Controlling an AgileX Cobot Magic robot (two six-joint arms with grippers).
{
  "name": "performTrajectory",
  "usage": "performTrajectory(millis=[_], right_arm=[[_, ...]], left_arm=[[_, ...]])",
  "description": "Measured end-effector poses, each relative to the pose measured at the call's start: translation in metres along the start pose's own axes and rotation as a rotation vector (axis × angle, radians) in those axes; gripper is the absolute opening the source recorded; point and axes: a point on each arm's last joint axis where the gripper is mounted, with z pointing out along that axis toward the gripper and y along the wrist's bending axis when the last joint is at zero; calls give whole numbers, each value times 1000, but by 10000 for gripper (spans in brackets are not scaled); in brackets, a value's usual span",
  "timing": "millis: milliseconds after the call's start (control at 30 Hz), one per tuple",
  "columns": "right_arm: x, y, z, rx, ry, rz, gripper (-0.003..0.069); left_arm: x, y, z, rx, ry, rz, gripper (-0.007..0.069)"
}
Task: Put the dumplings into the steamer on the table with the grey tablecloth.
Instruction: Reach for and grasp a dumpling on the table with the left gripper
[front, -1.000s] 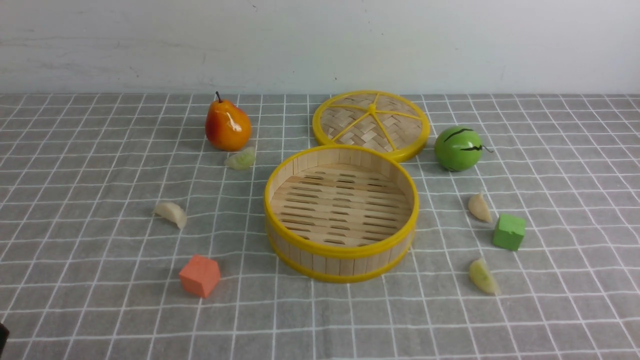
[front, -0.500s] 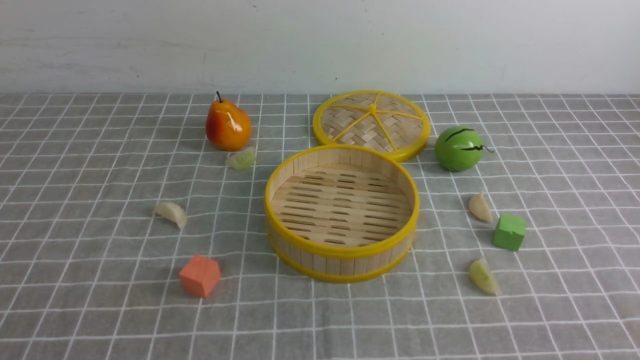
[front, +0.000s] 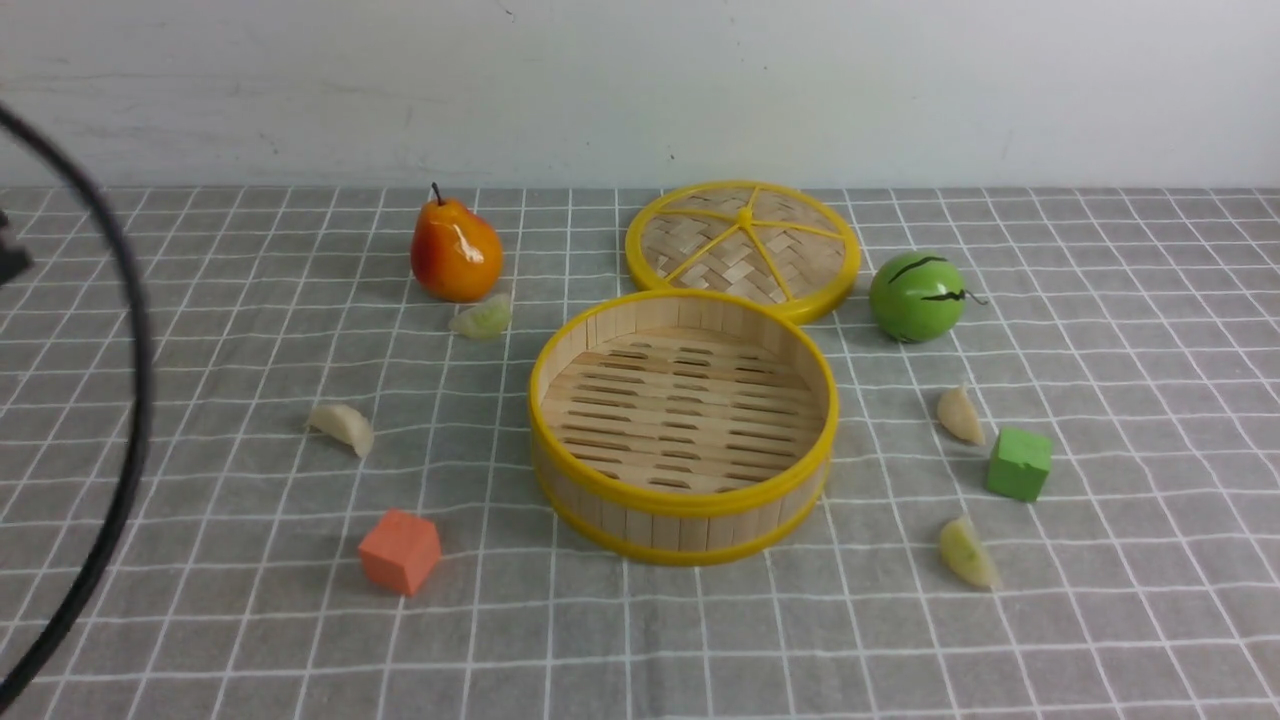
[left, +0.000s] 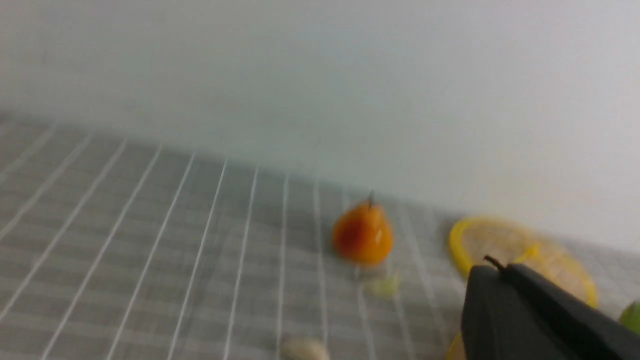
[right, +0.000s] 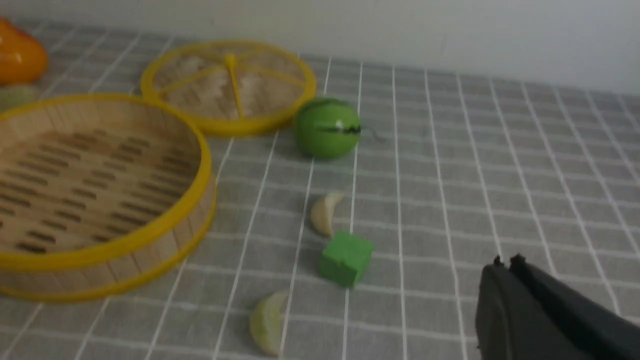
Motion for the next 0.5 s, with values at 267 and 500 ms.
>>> performTrajectory(millis=[267,500], right_arm=[[21,21,20,-99,447,-102,-19],[16,30,30,-148,347,-174,-19]], left_arm=[[-16,-32,77,-44,488,68,-14],[-15,-60,161,111,685,94,-13]])
